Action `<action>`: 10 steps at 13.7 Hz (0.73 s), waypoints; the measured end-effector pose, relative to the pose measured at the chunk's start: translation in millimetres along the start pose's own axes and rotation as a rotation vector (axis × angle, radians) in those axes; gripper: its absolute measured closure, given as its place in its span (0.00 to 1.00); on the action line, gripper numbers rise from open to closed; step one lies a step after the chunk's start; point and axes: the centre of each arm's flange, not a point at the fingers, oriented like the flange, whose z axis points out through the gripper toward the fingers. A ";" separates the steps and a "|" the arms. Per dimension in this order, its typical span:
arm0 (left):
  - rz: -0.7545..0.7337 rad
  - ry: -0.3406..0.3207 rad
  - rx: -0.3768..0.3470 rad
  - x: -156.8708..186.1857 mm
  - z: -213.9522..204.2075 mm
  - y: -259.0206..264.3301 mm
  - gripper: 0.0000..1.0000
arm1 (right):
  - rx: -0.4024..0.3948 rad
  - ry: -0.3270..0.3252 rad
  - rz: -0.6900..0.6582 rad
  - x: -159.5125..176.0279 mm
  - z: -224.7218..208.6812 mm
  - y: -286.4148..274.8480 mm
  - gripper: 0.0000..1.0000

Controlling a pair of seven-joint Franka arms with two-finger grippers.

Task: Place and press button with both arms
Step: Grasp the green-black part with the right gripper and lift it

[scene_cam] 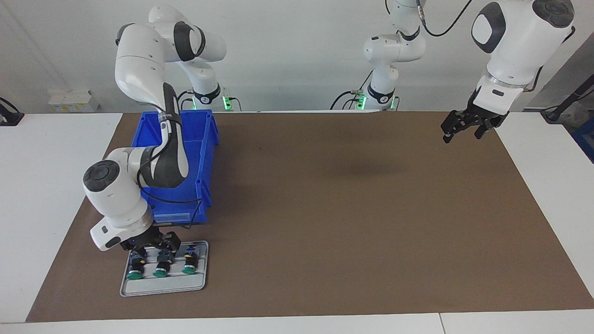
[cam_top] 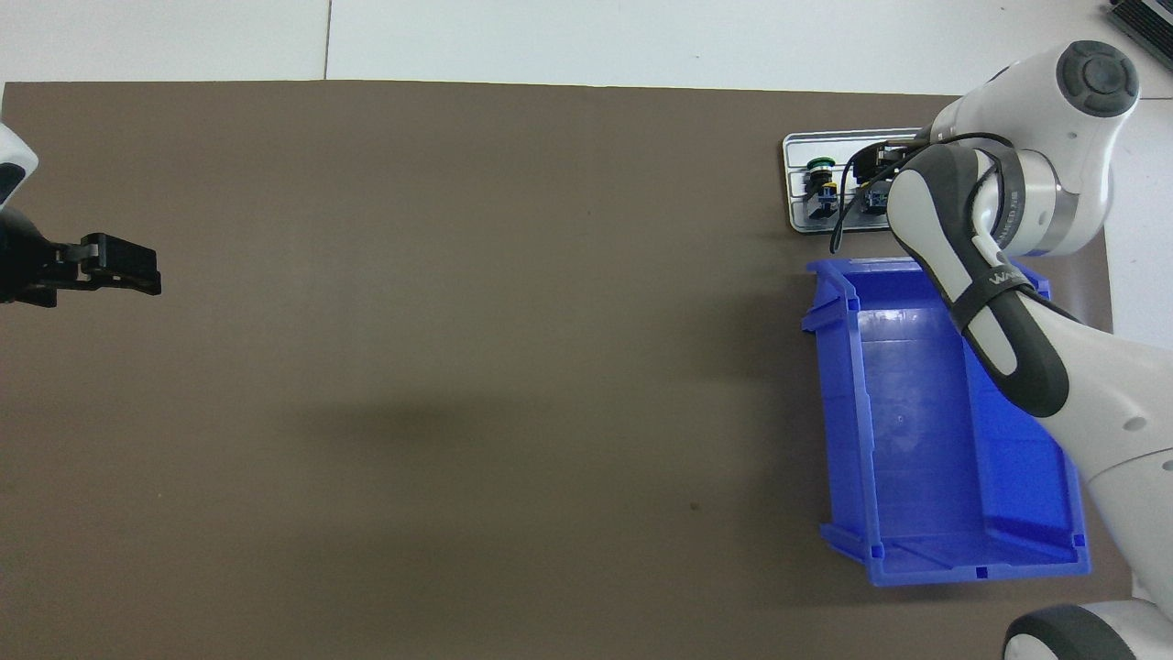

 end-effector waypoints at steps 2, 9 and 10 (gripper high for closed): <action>0.000 0.000 0.000 0.0 0.0 0.0 0.00 | 0.000 0.010 -0.014 1.0 6.2 2.6 0.06; 0.000 0.000 0.000 0.0 0.0 0.0 0.00 | 0.001 0.014 -0.036 -2.3 28.6 1.5 0.14; 0.000 0.000 0.000 0.0 0.0 0.0 0.00 | 0.001 0.010 -0.036 -4.4 32.6 1.5 0.15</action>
